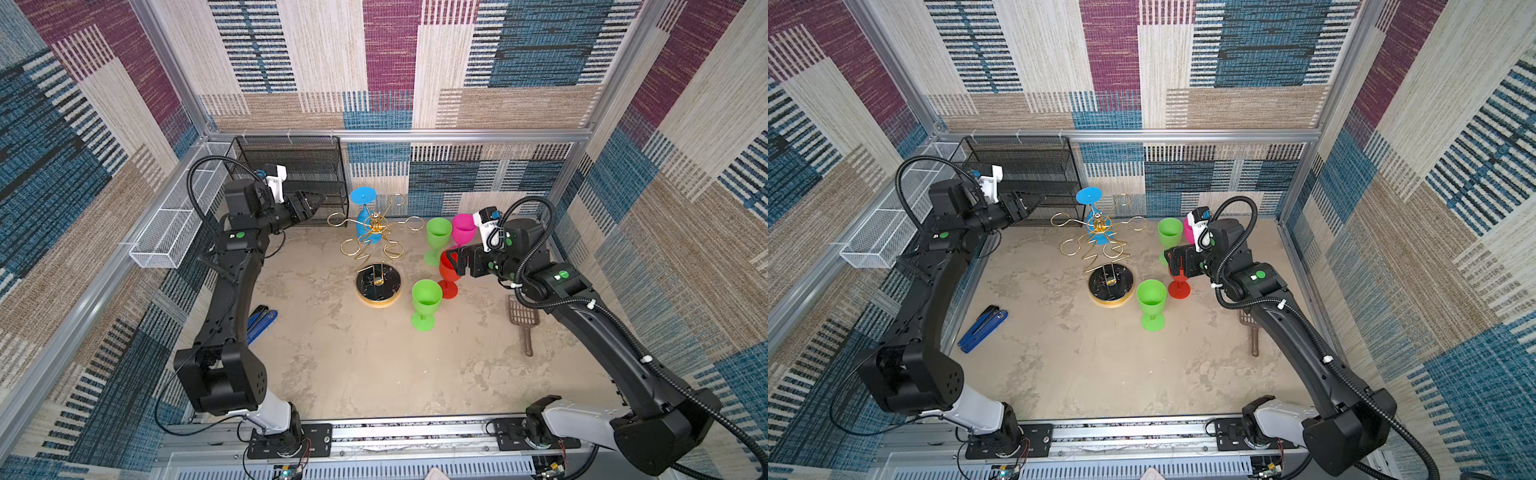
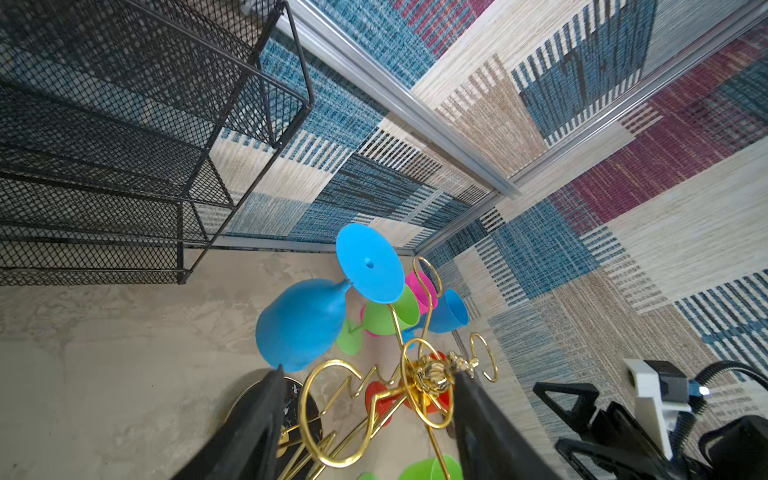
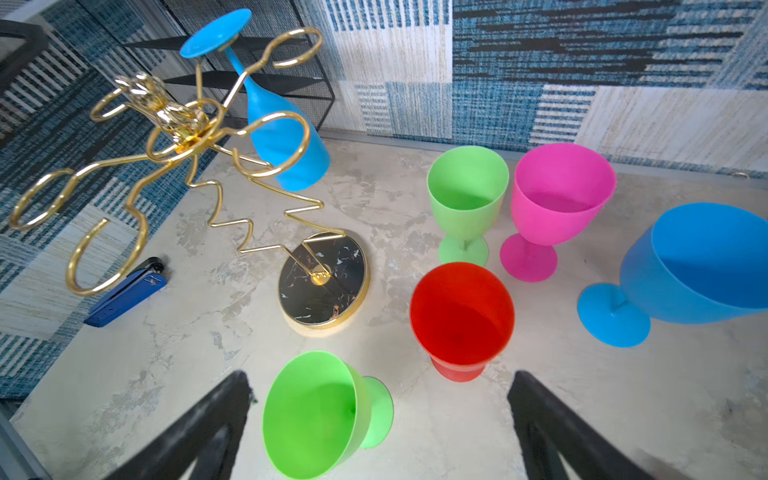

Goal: Take the wine glass off the wine glass rack

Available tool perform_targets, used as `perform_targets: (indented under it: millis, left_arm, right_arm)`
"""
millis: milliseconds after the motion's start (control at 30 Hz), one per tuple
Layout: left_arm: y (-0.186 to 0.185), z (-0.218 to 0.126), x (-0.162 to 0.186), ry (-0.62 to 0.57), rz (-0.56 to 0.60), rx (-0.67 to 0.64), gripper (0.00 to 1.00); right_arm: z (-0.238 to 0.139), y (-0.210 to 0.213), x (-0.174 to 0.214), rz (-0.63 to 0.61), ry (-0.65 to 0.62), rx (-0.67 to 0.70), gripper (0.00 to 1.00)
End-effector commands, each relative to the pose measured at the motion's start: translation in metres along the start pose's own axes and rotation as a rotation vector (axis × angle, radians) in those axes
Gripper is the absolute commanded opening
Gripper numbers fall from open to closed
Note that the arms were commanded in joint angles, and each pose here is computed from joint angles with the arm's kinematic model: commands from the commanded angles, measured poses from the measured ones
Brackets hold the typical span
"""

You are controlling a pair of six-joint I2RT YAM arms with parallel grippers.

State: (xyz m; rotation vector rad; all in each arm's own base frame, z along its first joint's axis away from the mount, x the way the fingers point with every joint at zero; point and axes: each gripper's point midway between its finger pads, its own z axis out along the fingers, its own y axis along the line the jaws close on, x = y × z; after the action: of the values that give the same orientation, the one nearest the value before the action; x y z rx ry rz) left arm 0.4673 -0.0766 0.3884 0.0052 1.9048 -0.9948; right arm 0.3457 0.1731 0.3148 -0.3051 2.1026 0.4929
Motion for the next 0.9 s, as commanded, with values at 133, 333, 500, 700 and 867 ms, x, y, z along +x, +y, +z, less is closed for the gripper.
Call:
perform_targets:
  millis: [133, 333, 500, 700, 867]
  left_arm:
    - [0.018, 0.03, 0.012, 0.106, 0.025, -0.081, 0.66]
    - [0.015, 0.058, 0.015, 0.162, 0.07, -0.095, 0.66]
    - [0.014, 0.076, 0.014, 0.19, 0.087, -0.087, 0.66]
    - [0.008, 0.095, 0.018, 0.225, 0.108, -0.068, 0.66]
    - [0.011, 0.107, 0.025, 0.253, 0.119, -0.07, 0.65]
  right_arm:
    - [0.001, 0.004, -0.011, -0.008, -0.054, -0.027, 0.99]
    - [0.0, 0.004, -0.01, -0.013, -0.06, -0.032, 0.99]
    - [-0.004, 0.002, -0.008, -0.017, -0.067, -0.022, 0.99]
    - [-0.004, 0.0, -0.001, -0.014, -0.061, -0.016, 0.99]
    - [-0.007, -0.001, -0.001, -0.015, -0.067, -0.01, 0.99]
